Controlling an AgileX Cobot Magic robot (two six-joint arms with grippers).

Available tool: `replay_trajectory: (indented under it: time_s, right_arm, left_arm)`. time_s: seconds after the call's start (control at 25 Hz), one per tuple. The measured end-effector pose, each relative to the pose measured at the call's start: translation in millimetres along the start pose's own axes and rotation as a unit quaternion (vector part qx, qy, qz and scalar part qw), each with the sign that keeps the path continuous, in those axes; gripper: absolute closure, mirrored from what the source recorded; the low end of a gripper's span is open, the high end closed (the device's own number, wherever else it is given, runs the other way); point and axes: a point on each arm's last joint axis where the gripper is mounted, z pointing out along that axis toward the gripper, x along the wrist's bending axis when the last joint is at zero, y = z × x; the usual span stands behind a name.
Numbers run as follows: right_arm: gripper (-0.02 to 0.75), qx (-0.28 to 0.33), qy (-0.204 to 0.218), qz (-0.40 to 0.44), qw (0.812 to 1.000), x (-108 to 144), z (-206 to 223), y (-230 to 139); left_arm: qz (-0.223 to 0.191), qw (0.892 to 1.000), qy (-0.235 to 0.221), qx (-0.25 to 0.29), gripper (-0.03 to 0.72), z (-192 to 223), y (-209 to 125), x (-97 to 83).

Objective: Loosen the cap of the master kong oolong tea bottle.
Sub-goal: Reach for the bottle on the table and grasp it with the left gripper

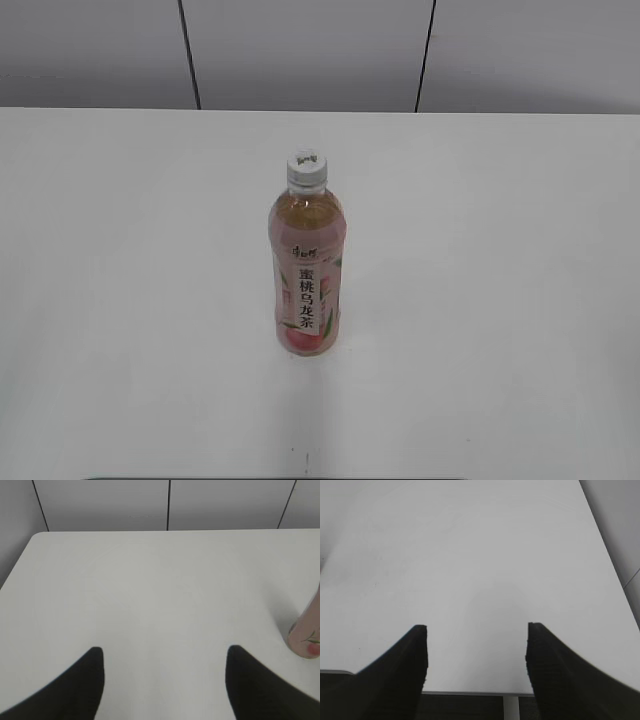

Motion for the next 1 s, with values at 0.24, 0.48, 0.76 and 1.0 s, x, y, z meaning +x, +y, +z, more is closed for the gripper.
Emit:
replay_trajectory:
  time_s: [0.24, 0.48, 0.76, 1.0]
  right_arm:
    - [0.265, 0.0, 0.0, 0.0, 1.0, 0.0, 0.0, 0.0]
    - [0.265, 0.0, 0.0, 0.0, 1.0, 0.0, 0.0, 0.0]
    - [0.265, 0.0, 0.0, 0.0, 1.0, 0.0, 0.0, 0.0]
    - [0.265, 0.0, 0.0, 0.0, 1.0, 0.0, 0.0, 0.0]
  left_arm:
    - [0.0, 1.0, 0.0, 0.0, 0.221, 0.0, 0.0, 0.0]
    - [0.0, 1.0, 0.0, 0.0, 0.221, 0.0, 0.0, 0.0]
    - [0.0, 1.0, 0.0, 0.0, 0.221, 0.0, 0.0, 0.0]
    - [0.0, 1.0, 0.0, 0.0, 0.221, 0.0, 0.0, 0.0]
